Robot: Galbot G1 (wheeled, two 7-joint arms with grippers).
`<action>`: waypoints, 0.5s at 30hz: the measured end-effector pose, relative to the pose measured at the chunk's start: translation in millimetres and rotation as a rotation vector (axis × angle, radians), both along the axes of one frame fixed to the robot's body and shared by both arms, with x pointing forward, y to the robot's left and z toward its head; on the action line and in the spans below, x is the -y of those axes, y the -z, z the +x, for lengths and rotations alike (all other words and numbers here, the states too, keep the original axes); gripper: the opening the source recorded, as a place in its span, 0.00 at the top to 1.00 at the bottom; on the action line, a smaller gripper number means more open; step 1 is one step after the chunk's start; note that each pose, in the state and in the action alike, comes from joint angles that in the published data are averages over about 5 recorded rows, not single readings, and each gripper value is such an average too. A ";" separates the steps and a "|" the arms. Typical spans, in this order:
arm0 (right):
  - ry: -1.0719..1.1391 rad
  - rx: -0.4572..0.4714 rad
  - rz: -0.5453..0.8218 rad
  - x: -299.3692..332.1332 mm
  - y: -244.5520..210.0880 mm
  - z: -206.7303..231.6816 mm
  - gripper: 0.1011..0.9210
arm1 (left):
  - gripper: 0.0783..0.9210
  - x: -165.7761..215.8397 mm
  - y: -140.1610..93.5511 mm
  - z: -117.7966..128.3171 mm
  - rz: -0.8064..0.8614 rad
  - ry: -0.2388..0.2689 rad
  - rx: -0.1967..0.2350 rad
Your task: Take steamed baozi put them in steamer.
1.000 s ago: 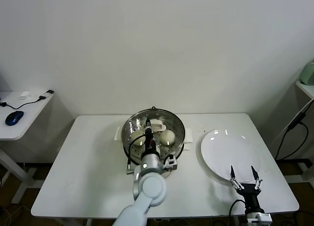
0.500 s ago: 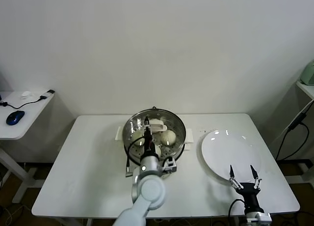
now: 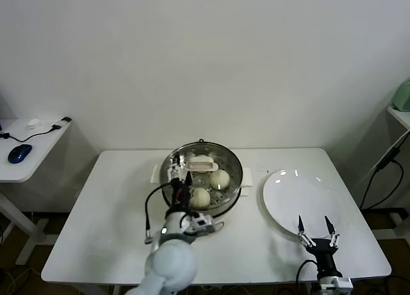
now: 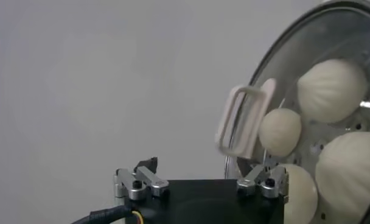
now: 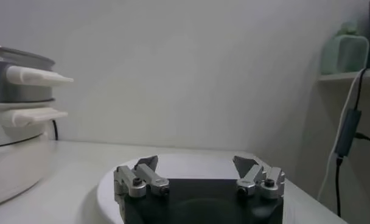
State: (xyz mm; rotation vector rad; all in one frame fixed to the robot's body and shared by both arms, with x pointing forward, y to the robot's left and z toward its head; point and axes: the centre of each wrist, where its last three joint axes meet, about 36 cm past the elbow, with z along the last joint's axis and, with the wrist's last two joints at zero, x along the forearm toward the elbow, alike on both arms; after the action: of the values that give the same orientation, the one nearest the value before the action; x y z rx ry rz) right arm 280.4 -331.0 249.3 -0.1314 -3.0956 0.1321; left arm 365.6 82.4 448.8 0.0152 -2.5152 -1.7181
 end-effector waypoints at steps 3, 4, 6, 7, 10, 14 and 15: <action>-0.002 -0.001 0.002 -0.4 -1.1 -0.6 0.12 | 0.12 -24.7 -7.5 -1.6 -0.136 -0.008 -0.009; -0.003 0.000 0.002 -0.6 -1.5 -0.6 0.12 | 0.12 -34.6 -9.5 -1.4 -0.186 -0.007 -0.010; -0.006 0.002 0.003 -1.1 -2.5 -0.6 0.12 | 0.12 -56.6 -12.0 -0.2 -0.287 0.002 -0.005; -0.007 0.003 0.003 -1.3 -2.9 -0.7 0.12 | 0.12 -68.9 -12.3 0.5 -0.337 0.008 0.001; -0.010 0.005 0.004 -1.7 -3.7 -0.6 0.12 | 0.12 -107.7 -9.3 1.2 -0.484 0.032 0.026; -0.007 0.004 0.005 -1.4 -3.3 0.6 0.12 | 0.12 -153.3 11.8 -1.5 -0.668 0.054 0.026; -0.005 0.003 0.006 -1.3 -3.0 1.0 0.12 | 0.12 -162.7 20.0 -2.5 -0.710 0.055 0.022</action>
State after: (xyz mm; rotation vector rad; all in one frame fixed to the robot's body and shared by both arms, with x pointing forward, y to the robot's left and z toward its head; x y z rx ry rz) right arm 281.4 -329.6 252.3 -0.1238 -3.0991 0.1226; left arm 363.2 245.1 428.8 -0.0869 -3.0029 -0.7519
